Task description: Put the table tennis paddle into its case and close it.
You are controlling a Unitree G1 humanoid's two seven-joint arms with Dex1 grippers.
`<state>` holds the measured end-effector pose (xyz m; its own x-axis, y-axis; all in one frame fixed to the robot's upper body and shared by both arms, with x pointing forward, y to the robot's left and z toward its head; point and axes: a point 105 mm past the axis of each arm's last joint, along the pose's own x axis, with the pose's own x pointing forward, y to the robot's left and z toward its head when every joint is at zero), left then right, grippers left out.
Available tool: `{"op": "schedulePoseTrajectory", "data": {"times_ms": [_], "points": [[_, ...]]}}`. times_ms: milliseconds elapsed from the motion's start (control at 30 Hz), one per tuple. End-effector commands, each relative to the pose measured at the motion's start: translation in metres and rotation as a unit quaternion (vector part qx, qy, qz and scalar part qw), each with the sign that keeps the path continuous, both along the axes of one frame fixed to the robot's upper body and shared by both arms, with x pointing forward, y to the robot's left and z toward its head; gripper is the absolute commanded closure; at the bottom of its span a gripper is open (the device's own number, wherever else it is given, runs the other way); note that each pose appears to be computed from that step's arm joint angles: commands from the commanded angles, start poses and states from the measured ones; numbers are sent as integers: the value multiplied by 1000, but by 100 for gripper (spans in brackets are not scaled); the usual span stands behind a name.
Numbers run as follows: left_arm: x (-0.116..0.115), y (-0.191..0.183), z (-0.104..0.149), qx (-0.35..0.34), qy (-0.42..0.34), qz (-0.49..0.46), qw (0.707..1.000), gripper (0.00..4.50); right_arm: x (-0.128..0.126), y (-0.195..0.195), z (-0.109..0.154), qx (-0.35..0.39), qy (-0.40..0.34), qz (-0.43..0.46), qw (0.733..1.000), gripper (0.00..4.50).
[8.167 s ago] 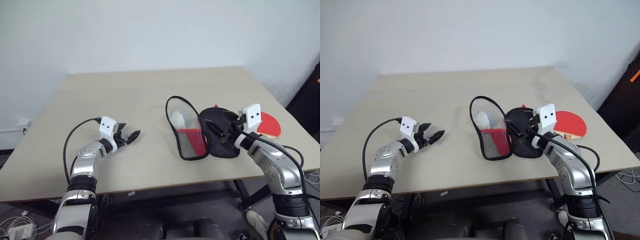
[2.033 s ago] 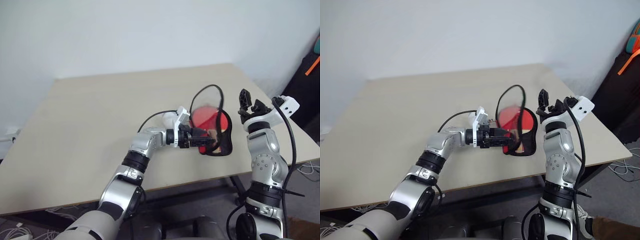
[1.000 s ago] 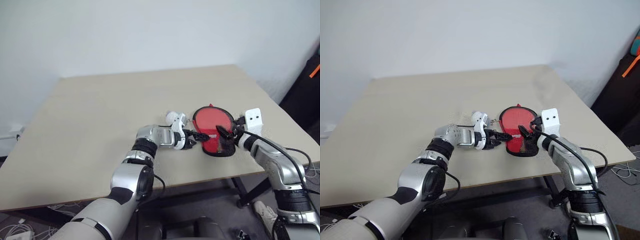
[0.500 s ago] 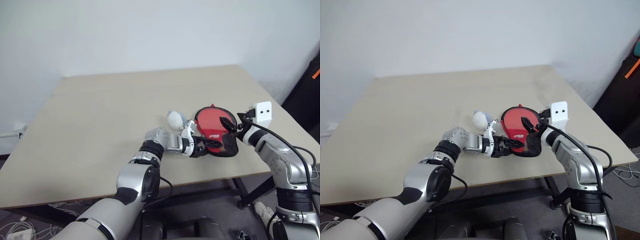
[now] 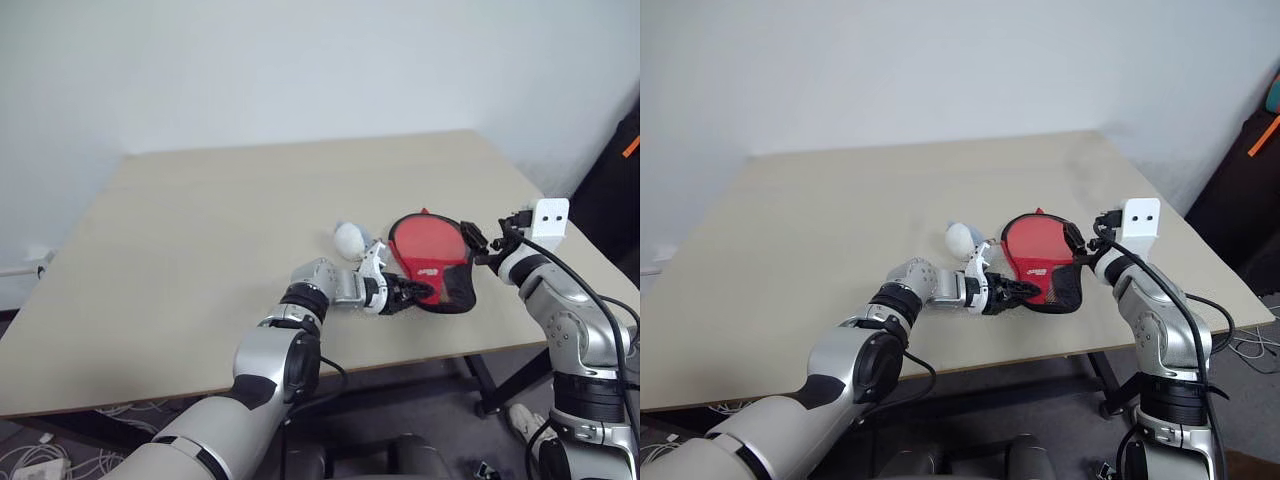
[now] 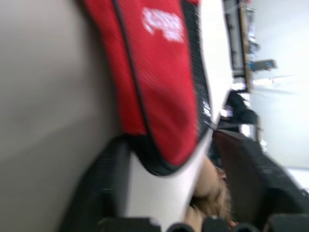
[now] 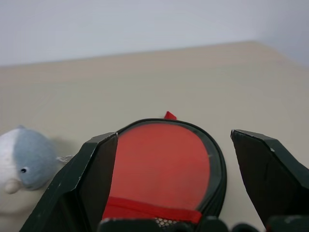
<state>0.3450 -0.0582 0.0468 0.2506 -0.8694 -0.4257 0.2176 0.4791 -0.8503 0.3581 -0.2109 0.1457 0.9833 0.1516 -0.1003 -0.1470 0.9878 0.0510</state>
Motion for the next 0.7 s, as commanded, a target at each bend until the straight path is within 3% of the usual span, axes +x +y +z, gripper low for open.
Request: {"op": "schedulePoseTrajectory", "data": {"times_ms": [33, 133, 400, 700], "points": [[-1, -17, 14, -19, -10, -10, 1000, 346, 4, -4, 22, -1, -42, -13, 999, 41], [-1, -16, 15, -25, -8, -9, 1000, 448, 5, -6, 21, -3, -41, -17, 999, 41], [0, 1, 24, -42, 10, -21, 999, 449, 5, -1, 23, -7, -46, -15, 999, 41], [0, 90, 57, -54, 23, -27, 998, 449, 5, 14, 22, -7, -45, 3, 999, 41]]}}
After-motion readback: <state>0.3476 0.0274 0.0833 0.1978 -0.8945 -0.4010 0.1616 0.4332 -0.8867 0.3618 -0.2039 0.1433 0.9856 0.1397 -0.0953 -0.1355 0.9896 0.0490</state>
